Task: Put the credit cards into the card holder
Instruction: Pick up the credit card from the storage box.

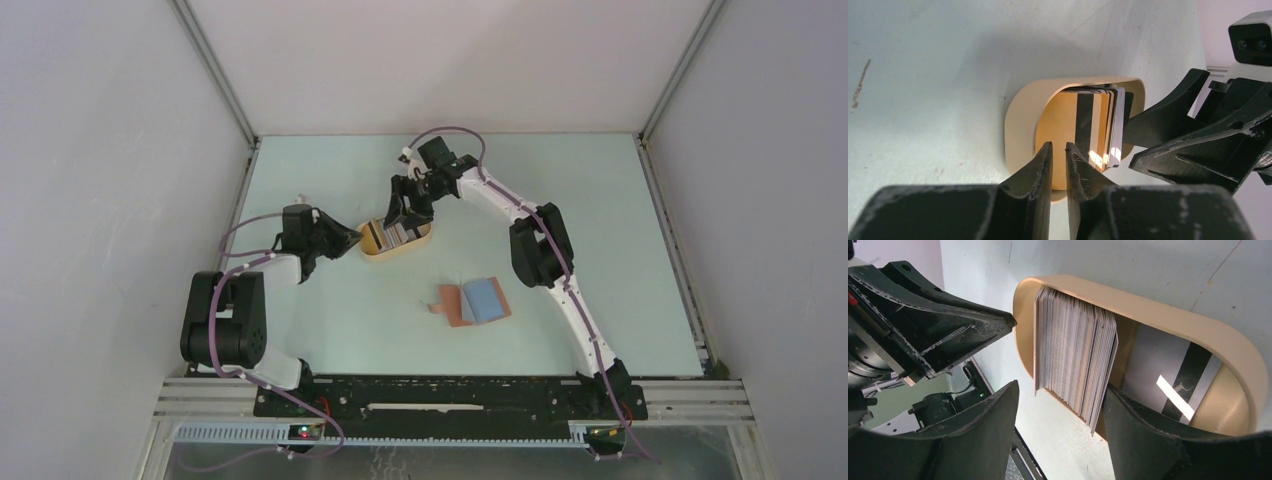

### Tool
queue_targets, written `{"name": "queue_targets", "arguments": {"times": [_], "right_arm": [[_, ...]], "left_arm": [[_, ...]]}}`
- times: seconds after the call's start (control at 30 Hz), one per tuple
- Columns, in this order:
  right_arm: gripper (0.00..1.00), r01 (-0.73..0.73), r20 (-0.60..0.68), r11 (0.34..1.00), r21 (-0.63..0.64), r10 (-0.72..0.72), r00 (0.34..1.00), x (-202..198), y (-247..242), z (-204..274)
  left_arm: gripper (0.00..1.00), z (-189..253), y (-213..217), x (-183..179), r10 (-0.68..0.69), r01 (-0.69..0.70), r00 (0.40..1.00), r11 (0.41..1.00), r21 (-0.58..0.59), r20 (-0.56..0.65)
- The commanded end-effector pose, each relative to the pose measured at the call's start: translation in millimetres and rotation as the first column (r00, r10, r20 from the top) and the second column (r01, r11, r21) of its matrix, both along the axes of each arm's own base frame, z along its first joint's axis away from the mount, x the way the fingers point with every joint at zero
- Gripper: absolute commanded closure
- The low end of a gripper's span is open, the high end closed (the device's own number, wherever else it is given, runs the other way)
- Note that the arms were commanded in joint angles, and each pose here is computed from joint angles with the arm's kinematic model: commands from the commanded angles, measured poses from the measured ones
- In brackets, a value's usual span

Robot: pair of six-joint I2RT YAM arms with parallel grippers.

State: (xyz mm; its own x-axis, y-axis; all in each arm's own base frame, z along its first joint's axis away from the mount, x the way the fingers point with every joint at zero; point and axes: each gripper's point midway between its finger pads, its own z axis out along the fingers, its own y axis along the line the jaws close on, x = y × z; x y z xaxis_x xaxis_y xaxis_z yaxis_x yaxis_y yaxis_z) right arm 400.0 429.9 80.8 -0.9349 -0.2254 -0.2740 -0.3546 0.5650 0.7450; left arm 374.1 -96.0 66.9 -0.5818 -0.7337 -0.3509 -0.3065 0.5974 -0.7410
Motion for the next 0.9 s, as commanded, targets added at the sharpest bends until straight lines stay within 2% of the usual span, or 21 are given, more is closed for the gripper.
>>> {"name": "queue_targets", "arguments": {"times": [0.0, 0.2, 0.47, 0.87], "right_arm": [[0.31, -0.021, 0.016, 0.998, 0.054, 0.020, 1.000, 0.0, -1.1, 24.0], [0.33, -0.012, 0.007, 0.998, 0.054, 0.012, 1.000, 3.5, -6.0, 21.1], [0.45, 0.008, -0.003, 0.999, 0.036, -0.007, 1.000, 10.2, -10.6, 7.8], [0.72, 0.047, 0.023, 0.999, -0.022, -0.046, 0.999, 21.1, -17.7, -8.3]], "left_arm": [[0.80, 30.3, -5.9, 19.8, -0.038, 0.038, 0.995, 0.999, 0.005, 0.094], [0.81, 31.3, -6.8, 20.0, -0.046, 0.046, 0.994, 0.999, 0.005, 0.098], [0.81, 31.4, -7.7, 20.1, -0.052, 0.052, 0.994, 0.999, 0.003, 0.101], [0.81, 33.0, -9.1, 20.5, -0.061, 0.062, 0.992, 0.998, 0.002, 0.107]]}}
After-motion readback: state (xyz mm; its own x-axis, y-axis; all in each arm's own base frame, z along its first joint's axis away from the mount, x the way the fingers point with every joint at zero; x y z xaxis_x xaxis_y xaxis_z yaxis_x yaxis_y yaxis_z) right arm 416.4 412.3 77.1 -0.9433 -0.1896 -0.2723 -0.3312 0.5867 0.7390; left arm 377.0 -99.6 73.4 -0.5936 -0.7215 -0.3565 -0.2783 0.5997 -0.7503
